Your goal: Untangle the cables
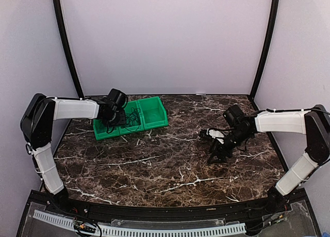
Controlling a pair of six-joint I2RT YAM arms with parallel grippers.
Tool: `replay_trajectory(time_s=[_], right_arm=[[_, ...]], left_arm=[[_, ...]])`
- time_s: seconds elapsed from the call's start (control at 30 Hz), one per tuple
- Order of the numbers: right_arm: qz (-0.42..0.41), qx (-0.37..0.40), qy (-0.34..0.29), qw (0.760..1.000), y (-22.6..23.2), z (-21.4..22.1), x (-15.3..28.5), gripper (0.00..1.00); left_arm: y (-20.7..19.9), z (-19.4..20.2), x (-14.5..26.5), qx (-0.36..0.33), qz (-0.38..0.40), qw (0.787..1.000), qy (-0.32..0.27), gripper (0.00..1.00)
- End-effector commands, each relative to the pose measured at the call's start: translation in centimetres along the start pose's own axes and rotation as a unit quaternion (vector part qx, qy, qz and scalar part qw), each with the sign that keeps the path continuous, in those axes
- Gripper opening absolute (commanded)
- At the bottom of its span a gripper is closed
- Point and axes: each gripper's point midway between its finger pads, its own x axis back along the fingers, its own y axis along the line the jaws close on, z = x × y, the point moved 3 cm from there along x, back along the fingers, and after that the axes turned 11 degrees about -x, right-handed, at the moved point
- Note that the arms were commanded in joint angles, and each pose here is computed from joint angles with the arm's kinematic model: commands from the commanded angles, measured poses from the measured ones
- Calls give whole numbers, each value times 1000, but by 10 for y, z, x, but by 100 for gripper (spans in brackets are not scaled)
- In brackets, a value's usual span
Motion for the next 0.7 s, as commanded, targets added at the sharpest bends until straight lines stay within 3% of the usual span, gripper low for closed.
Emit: replay_trajectory(time_s=[0.0,0.13,0.27,0.67], right_arm=[[2,9,-2,1000,1,-4,1,72],[1,9,-3,1000,1,-5,1,72],[-1,9,-3,1000,2,-5,1,72],[3,25,-45,999,9,-31,27,72]], left_arm=[[1,-6,3,5,4,1000,-1,29],[3,-2,4,7,-1,1000,6,14],[9,4,14,21,4,1000,4,7],[24,84,72,53,38,998,26,6]])
